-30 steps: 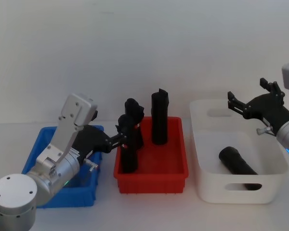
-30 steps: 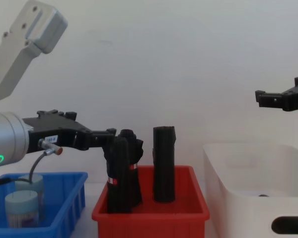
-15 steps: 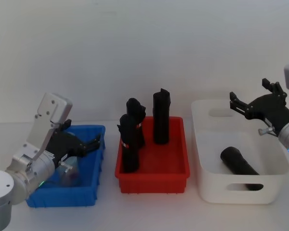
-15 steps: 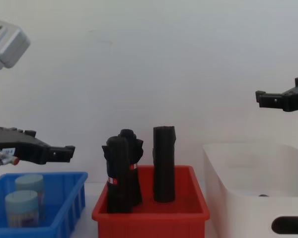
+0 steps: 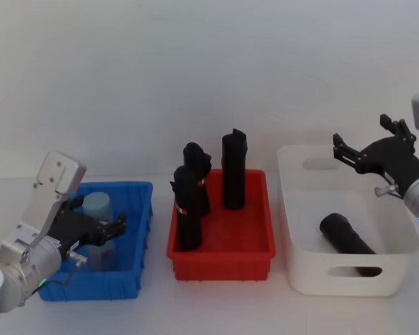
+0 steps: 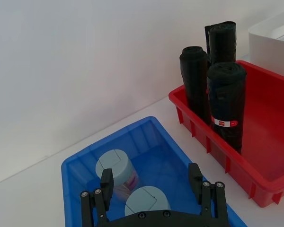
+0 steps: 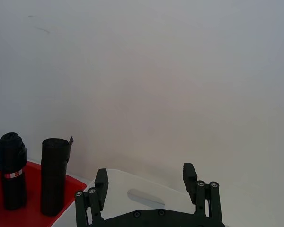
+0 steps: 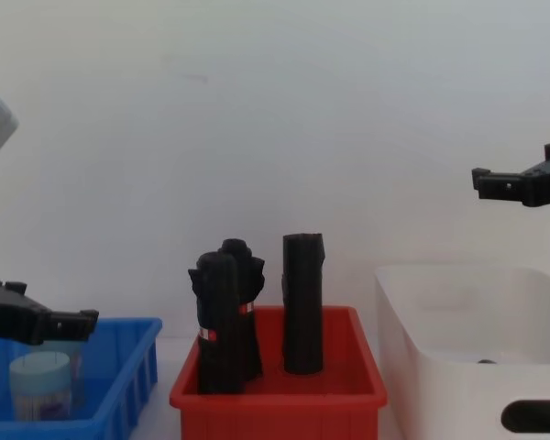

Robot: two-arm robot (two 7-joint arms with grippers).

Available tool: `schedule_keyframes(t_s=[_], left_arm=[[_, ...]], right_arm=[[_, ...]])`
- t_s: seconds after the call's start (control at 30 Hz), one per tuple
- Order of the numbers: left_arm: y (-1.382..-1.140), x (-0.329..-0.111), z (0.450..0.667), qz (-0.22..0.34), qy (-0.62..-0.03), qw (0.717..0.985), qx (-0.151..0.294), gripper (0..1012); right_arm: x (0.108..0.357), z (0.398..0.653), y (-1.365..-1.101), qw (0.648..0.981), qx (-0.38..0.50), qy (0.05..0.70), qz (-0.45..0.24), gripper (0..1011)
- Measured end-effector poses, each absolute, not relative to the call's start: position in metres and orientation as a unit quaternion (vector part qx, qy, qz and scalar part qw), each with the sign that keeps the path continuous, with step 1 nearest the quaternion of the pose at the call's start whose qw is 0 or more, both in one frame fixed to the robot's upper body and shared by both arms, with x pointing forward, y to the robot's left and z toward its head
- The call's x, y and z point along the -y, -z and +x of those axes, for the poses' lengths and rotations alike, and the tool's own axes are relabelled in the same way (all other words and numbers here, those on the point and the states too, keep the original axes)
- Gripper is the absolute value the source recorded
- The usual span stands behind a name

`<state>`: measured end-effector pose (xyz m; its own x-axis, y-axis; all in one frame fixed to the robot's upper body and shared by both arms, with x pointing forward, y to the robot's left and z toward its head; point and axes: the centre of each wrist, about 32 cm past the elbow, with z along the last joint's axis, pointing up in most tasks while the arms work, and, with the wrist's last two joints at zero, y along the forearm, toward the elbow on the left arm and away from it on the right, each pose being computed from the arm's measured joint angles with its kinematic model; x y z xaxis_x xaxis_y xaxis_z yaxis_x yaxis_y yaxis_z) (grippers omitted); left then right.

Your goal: Pick the cotton swabs from the blue box and place them into the white box.

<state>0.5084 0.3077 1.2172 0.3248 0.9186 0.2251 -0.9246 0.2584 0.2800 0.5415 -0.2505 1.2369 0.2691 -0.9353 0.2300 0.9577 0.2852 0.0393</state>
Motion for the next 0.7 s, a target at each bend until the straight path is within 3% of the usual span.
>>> schedule_keyframes(t_s=[0.7], left_arm=[[-1.195, -0.313, 0.518, 0.176, -0.583, 0.793, -0.020, 1000]], right_arm=[[0.251, 0.542, -1.237, 0.795, 0.105, 0.595, -0.054, 1002]])
